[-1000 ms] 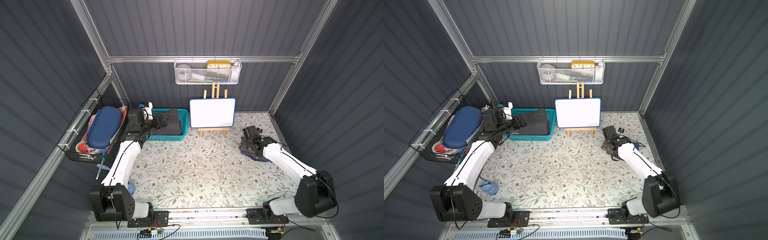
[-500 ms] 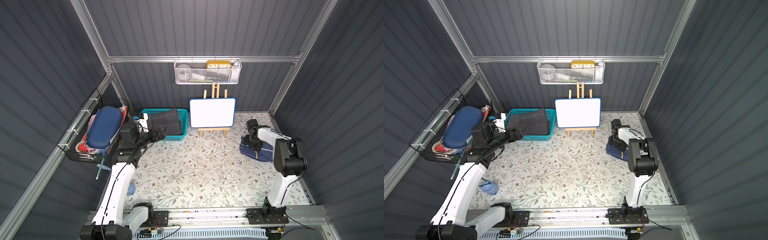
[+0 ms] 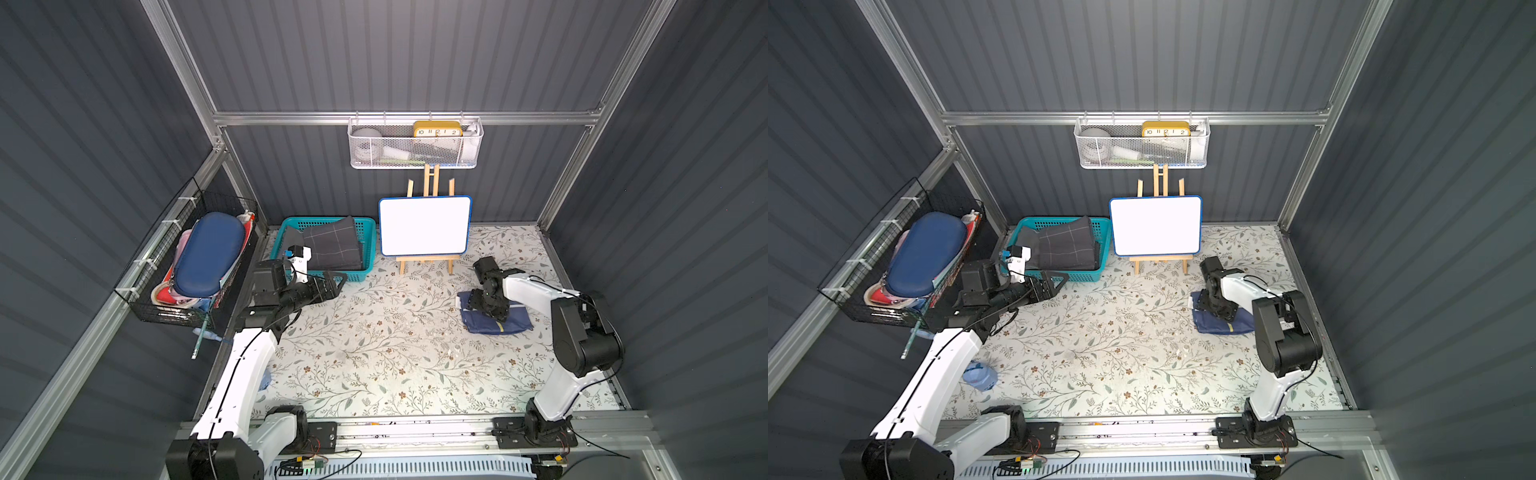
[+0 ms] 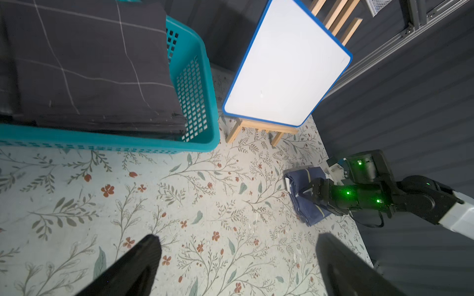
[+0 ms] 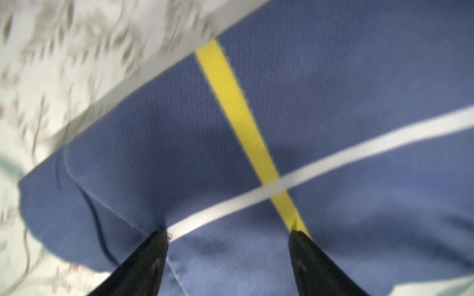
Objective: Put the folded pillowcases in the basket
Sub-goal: Move the pillowcase to the center of the board, then pick up the pillowcase from the center of the board.
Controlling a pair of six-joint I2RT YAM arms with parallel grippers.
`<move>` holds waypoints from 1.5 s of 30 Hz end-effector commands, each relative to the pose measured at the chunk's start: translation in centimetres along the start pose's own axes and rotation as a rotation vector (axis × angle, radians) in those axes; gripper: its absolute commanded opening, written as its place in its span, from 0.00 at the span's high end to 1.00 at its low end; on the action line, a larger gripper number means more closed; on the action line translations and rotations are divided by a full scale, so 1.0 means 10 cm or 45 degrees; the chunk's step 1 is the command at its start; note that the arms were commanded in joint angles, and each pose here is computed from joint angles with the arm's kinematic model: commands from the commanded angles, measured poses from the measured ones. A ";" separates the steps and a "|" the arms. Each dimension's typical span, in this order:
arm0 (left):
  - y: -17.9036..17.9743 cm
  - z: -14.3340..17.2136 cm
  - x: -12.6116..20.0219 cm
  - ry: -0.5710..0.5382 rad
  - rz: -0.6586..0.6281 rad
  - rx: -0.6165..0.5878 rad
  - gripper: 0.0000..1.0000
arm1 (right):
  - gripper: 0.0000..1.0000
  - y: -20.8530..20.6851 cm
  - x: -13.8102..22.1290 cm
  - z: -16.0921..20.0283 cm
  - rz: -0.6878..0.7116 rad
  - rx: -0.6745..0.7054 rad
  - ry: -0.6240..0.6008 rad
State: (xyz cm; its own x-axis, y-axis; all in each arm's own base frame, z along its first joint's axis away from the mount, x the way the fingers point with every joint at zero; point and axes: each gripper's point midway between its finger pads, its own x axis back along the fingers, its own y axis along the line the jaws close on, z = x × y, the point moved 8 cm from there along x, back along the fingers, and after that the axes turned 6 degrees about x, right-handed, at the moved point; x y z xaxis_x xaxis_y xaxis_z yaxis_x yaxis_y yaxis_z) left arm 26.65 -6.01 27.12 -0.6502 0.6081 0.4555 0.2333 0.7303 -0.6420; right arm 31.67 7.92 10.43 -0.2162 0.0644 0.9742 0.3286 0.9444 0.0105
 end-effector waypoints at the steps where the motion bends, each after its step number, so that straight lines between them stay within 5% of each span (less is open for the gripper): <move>1: 0.01 0.18 -0.05 0.072 0.049 0.064 0.00 | 0.20 0.21 0.09 0.27 -0.035 0.015 -0.003; 8: -0.04 0.56 -0.15 0.159 0.076 0.081 0.00 | 0.22 0.80 0.14 0.73 -0.195 0.120 -0.044; 16: -0.05 0.75 -0.11 0.184 0.087 0.088 0.00 | 0.17 0.25 0.68 0.30 -0.026 0.106 -0.296; 25: -0.04 0.82 -0.12 0.203 0.108 0.104 0.01 | 0.22 -0.21 0.16 0.06 0.093 0.000 -0.034; 29: -0.02 0.86 -0.16 0.219 0.114 0.117 0.00 | 0.21 0.12 0.07 0.22 0.179 0.150 -0.057; 35: 0.00 0.88 -0.25 0.246 0.120 0.132 0.00 | 0.22 0.53 -0.14 0.54 0.071 0.201 0.033; 45: 0.01 1.18 -0.66 0.441 -0.060 0.075 0.00 | 0.22 1.47 0.13 1.29 -0.338 0.274 0.031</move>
State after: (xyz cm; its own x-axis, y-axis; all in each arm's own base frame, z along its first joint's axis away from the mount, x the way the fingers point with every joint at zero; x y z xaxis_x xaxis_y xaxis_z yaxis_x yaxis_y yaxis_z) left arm 22.15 -12.55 17.72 -0.3888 0.7006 0.5983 0.1791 0.6945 -0.6968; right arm 25.84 23.44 9.77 -0.3070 -0.1157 0.9446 0.0454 0.9897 0.1360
